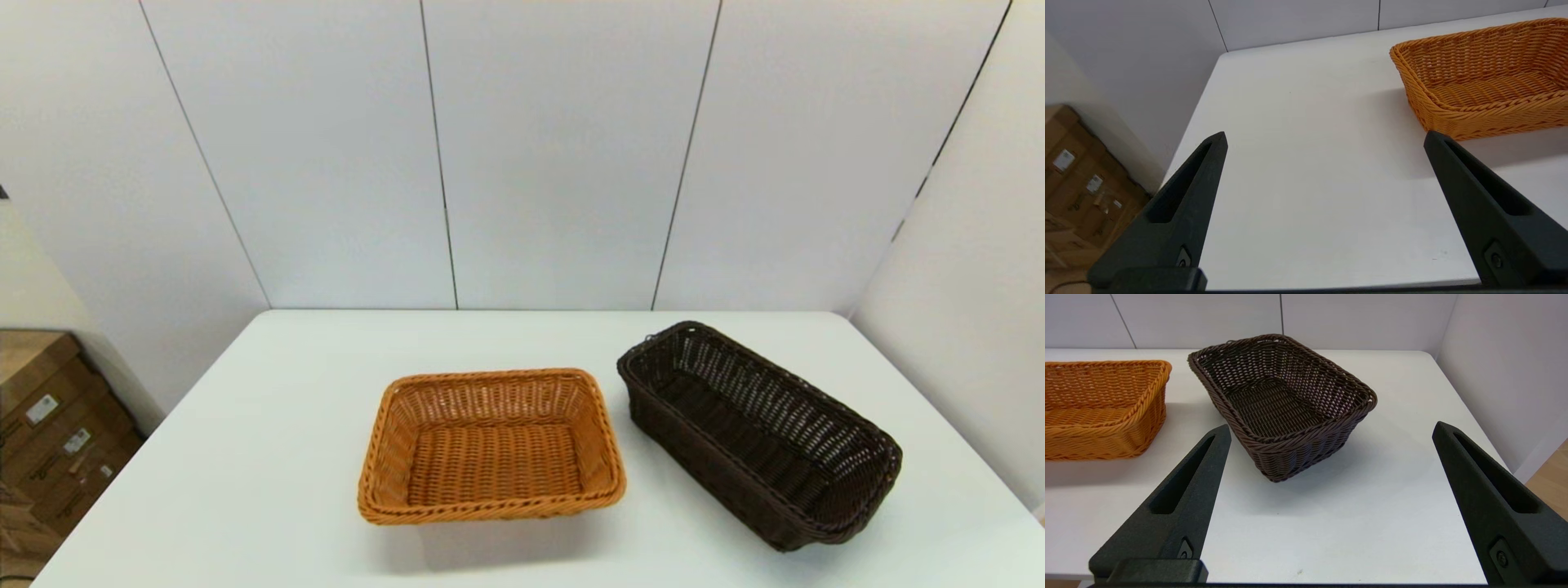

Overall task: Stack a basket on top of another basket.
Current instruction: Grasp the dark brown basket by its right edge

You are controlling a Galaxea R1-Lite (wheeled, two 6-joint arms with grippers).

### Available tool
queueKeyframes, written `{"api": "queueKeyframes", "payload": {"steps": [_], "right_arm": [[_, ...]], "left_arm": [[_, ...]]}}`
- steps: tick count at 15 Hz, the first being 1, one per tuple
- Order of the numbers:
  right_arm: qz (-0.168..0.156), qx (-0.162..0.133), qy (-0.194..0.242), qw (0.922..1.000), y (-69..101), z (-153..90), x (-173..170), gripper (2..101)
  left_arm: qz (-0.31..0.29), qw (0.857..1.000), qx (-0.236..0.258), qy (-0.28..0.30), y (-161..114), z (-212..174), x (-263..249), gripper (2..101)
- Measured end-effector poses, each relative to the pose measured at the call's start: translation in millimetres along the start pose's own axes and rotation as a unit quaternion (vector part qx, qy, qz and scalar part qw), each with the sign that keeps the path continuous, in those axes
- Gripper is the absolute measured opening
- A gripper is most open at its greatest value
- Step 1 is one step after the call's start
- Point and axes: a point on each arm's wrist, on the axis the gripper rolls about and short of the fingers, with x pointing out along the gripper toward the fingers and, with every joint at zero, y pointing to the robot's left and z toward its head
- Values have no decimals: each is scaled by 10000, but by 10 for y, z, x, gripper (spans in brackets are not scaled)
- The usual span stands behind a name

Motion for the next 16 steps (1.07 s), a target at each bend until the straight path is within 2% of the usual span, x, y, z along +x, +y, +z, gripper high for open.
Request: {"api": "queueKeyframes", "payload": {"steps": [3,16], "right_arm": [[0,0,2,10000,0,0,0,980],[0,-11,-2,10000,0,0,0,980]], "left_arm": [[9,9999,-147,4,0,-3,1,978],[9,9999,-149,6,0,-4,1,978]]}}
